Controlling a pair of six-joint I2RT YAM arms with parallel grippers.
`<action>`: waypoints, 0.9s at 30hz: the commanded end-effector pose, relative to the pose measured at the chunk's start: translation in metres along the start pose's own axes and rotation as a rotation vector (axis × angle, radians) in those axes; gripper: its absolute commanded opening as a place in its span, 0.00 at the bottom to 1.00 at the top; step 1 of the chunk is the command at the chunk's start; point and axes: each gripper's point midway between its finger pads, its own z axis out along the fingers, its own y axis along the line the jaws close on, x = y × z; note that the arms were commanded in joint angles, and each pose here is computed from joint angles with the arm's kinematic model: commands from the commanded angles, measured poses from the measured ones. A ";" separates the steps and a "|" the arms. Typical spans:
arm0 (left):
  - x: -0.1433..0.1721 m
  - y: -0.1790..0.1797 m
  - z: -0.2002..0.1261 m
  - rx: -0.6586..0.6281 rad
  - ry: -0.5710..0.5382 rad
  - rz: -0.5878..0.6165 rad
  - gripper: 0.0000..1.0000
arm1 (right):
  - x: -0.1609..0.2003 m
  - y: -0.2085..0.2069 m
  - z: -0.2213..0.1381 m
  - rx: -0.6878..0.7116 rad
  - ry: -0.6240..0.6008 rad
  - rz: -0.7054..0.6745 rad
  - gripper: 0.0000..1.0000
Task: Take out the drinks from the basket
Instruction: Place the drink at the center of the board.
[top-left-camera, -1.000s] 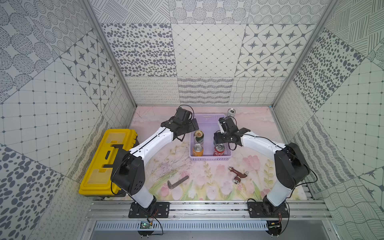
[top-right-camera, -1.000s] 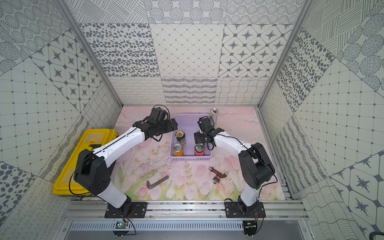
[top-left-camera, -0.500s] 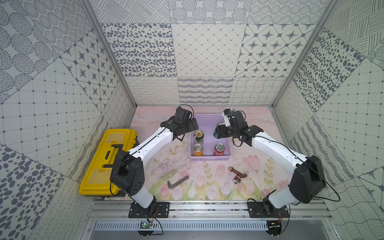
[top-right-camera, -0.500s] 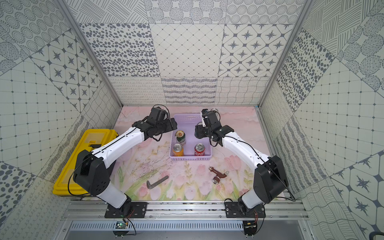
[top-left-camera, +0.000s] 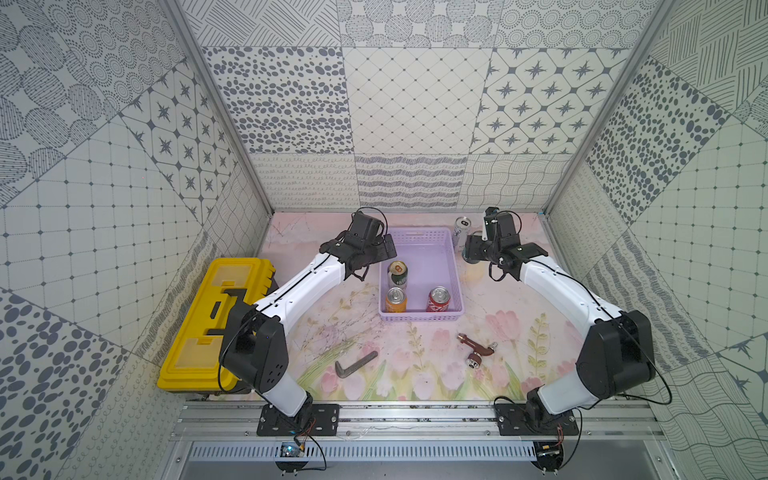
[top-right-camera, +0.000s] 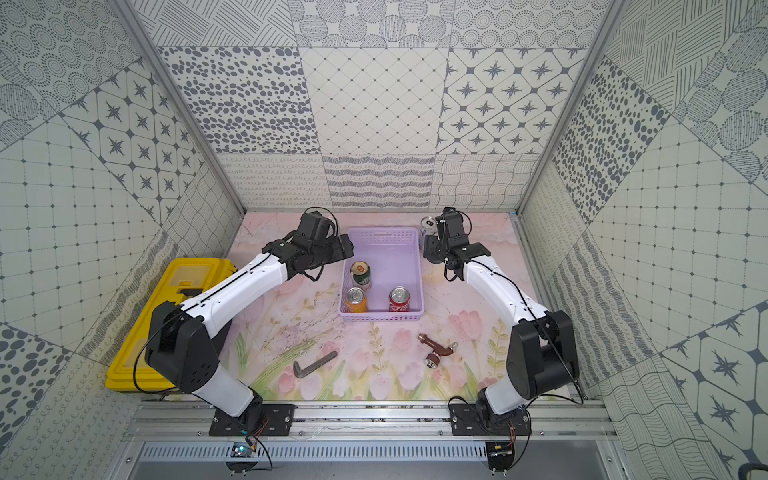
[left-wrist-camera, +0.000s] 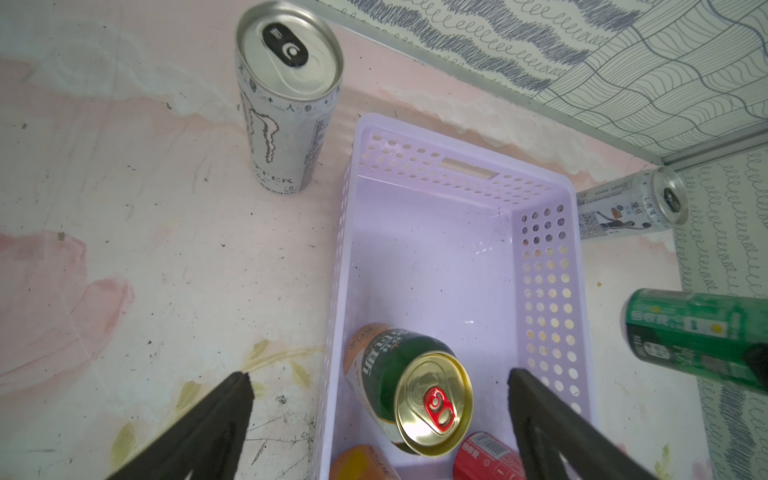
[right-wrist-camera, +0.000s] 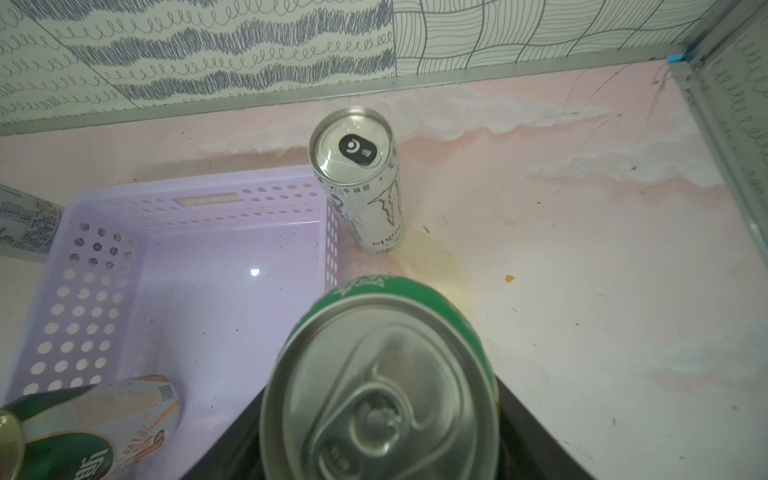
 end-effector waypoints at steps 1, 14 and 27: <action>-0.002 -0.002 -0.001 -0.003 -0.003 0.021 0.99 | -0.018 0.005 0.020 -0.023 -0.084 0.034 0.57; 0.002 -0.003 0.004 0.003 0.016 0.030 0.99 | 0.022 0.001 0.058 -0.017 0.020 0.065 0.59; 0.007 -0.004 0.009 0.008 0.038 0.028 0.99 | 0.034 0.005 0.066 -0.021 0.043 0.086 0.91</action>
